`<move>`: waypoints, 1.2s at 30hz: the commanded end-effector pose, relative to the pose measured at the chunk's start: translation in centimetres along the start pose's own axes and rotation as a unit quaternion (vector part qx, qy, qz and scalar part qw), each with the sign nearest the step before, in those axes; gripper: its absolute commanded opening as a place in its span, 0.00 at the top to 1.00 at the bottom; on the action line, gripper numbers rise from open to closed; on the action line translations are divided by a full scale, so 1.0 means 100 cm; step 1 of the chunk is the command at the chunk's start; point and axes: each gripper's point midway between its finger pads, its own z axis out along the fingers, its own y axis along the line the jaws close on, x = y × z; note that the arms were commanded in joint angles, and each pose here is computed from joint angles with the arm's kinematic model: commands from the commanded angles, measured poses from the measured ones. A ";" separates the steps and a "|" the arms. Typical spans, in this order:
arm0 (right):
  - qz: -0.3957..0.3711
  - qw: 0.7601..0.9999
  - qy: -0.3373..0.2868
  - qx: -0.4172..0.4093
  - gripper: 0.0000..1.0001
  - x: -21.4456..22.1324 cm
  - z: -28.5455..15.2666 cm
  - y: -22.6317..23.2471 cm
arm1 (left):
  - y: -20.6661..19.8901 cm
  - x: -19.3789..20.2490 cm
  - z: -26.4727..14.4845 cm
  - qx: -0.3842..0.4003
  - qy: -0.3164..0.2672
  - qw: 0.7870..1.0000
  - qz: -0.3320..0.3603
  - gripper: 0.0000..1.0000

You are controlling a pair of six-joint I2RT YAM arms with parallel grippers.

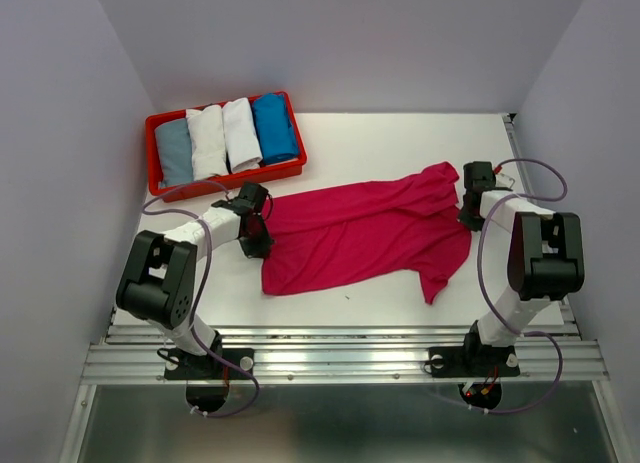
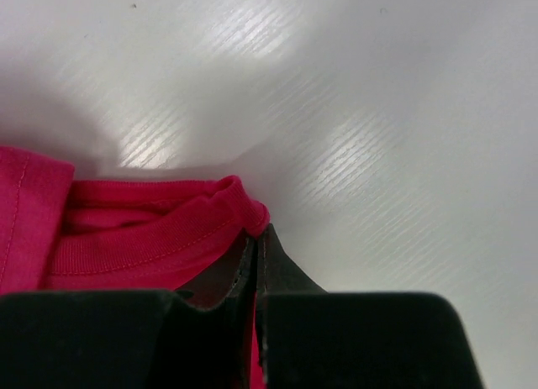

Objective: Roll the t-shirts
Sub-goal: Fold the T-shirt at the center of the board.

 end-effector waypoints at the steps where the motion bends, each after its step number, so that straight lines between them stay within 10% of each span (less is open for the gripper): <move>1: -0.003 0.999 -0.031 0.012 0.93 -0.028 -0.002 0.000 | 0.001 -0.013 0.005 -0.008 -0.009 1.000 0.023 1.00; 3: -0.004 1.000 -0.025 -0.006 0.89 -0.030 -0.009 0.005 | -0.007 -0.012 0.000 0.012 -0.002 1.000 0.028 1.00; 6: -0.014 0.999 -0.021 -0.021 0.54 -0.031 -0.021 0.004 | -0.012 -0.013 -0.008 0.029 -0.003 0.999 0.039 0.98; 10: -0.016 0.999 -0.013 -0.035 0.34 -0.026 -0.038 -0.001 | -0.015 -0.013 -0.022 0.040 -0.008 0.998 0.043 0.71; 13: -0.015 0.999 -0.014 -0.043 0.33 -0.023 -0.051 -0.007 | -0.015 -0.014 -0.036 0.047 -0.016 0.998 0.046 0.58; 36: 0.051 0.941 0.066 -0.328 0.46 -0.004 -0.065 0.117 | -0.038 -0.038 -0.072 0.088 -0.059 0.994 0.040 0.60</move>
